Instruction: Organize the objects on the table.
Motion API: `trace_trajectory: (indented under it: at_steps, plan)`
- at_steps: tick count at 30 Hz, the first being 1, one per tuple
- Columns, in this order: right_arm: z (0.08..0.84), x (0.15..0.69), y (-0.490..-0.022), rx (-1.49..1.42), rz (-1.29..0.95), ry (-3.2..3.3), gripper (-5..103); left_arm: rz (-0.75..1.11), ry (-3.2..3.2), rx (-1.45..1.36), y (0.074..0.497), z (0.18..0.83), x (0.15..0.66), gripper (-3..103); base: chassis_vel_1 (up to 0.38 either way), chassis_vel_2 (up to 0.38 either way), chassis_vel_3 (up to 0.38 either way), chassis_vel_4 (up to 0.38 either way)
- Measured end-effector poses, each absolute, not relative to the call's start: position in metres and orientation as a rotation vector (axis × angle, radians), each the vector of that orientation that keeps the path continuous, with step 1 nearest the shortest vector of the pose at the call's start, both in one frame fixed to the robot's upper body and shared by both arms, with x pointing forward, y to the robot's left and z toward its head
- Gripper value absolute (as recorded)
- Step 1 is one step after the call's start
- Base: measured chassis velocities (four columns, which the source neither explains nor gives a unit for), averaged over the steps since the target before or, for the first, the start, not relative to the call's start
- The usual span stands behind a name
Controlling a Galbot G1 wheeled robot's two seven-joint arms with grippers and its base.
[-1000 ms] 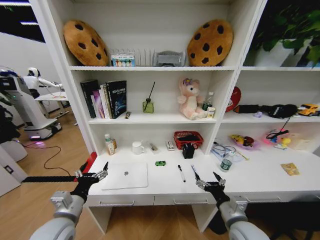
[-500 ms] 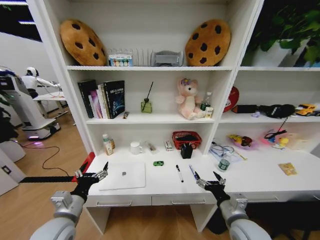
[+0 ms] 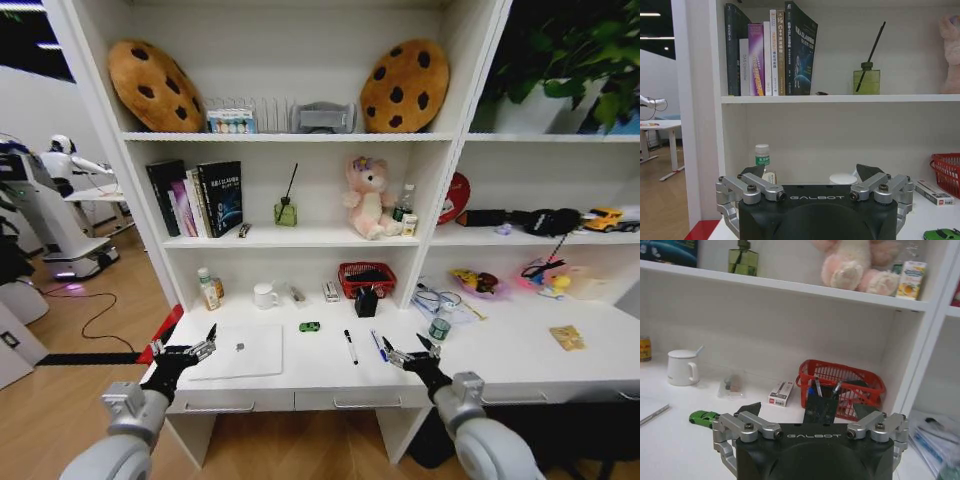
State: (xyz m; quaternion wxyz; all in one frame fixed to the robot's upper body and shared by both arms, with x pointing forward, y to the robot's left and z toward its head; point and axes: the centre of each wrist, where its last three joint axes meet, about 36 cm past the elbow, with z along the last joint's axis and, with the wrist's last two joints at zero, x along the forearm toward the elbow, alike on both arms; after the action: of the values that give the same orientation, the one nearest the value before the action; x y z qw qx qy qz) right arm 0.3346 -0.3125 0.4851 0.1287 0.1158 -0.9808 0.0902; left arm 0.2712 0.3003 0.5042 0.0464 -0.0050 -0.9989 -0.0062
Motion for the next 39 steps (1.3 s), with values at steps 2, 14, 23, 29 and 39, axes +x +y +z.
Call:
trace_trajectory:
  at_steps: [2, 14, 23, 29, 39]
  plan:
    - [0.502, 0.360, -0.332, 0.461, 0.329, -2.792, 100, -0.018, -3.049, -0.016, 0.300, 0.504, 0.271, 100, 0.000, 0.000, 0.000, 0.000]
    - [0.523, 0.523, -0.399, 1.235, 0.530, -2.375, 100, -0.019, -3.049, -0.016, 0.300, 0.504, 0.271, 100, 0.000, 0.000, 0.000, 0.000]
    - [0.498, 0.639, -0.329, 1.371, 0.581, -2.248, 100, -0.019, -3.049, -0.016, 0.300, 0.504, 0.271, 100, 0.000, 0.000, 0.000, 0.000]
    - [0.484, 0.670, -0.286, 1.366, 0.650, -2.116, 100, -0.019, -3.049, -0.016, 0.300, 0.504, 0.271, 100, 0.000, 0.000, 0.000, 0.000]
    - [0.450, 0.686, -0.219, 1.326, 0.704, -2.007, 100, -0.019, -3.049, -0.016, 0.300, 0.504, 0.271, 100, 0.000, 0.000, 0.000, 0.000]
